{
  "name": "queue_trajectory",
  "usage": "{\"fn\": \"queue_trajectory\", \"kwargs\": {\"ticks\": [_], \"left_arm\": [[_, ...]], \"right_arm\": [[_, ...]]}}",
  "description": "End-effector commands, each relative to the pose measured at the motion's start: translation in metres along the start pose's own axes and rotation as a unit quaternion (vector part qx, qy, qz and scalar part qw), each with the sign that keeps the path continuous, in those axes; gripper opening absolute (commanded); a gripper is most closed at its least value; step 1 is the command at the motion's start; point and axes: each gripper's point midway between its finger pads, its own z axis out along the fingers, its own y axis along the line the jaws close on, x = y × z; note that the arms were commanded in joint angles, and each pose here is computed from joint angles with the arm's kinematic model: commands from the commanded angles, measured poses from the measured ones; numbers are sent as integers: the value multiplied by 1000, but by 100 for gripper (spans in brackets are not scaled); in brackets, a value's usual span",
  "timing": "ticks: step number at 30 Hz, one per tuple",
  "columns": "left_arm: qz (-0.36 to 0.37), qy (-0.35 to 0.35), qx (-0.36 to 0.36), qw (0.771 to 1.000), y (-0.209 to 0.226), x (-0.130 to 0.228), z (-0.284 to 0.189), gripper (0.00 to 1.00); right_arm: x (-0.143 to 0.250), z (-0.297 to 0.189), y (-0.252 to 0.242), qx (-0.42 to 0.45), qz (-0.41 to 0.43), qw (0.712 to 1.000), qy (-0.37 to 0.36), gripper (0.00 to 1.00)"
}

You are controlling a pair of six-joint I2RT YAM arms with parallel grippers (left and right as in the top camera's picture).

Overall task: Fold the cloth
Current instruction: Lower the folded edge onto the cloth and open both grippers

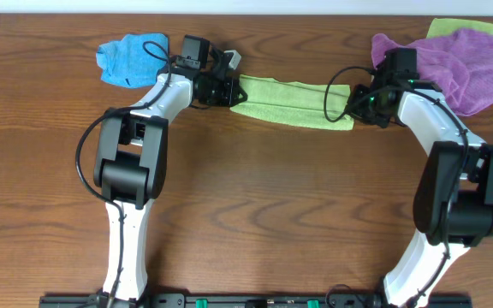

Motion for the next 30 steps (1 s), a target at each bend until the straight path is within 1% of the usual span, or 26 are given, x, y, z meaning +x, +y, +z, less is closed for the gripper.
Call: {"fn": "queue_trajectory", "kwargs": {"ticks": [1, 7, 8, 9, 10, 11, 12, 13, 14, 15, 17, 20, 23, 27, 30], "left_arm": [[-6, -12, -24, 1000, 11, -9, -10, 6], [-10, -11, -24, 1000, 11, -9, -10, 6], [-18, -12, -24, 999, 11, -9, -10, 19], [-23, -13, -24, 999, 11, -10, -11, 29], [-26, -14, -24, 999, 11, -11, -12, 36], [-26, -16, -24, 999, 11, -13, -13, 47], [-26, -18, -25, 999, 12, -14, -14, 70], [-26, -20, -25, 999, 12, -16, -16, 84], [-28, -23, -25, 999, 13, -19, -18, 97], [-29, -25, -25, 999, 12, -22, -20, 95], [-32, -25, -26, 999, 11, -25, -24, 95], [-37, -19, -27, 999, 7, -28, -28, 95], [-38, -14, -23, 999, 0, -32, -34, 95], [-29, -16, 11, 999, -16, -39, -38, 95], [-30, -13, 24, 999, -23, -41, -41, 95]], "right_arm": [[-9, -1, -25, 51, 20, 998, -17, 2], [-11, -1, -24, 49, 19, 998, -21, 2], [-12, -1, -24, 49, 19, 998, -22, 12], [-12, -1, -23, 48, 18, 998, -23, 22], [-12, -1, -23, 49, 18, 998, -23, 31], [-12, -1, -24, 49, 19, 998, -22, 46], [-12, -1, -24, 49, 18, 998, -22, 57], [-12, -1, -23, 48, 18, 998, -23, 60], [-14, -1, -23, 47, 17, 998, -26, 62], [-14, -1, -23, 47, 15, 998, -27, 66], [-14, -1, -23, 47, 14, 998, -27, 68], [-14, -1, -23, 47, 14, 998, -26, 74], [-14, -1, -23, 45, 14, 999, -25, 76], [-14, -1, -16, 29, 14, 999, -22, 78], [-16, -3, -15, 27, 13, 999, -25, 78]]}}
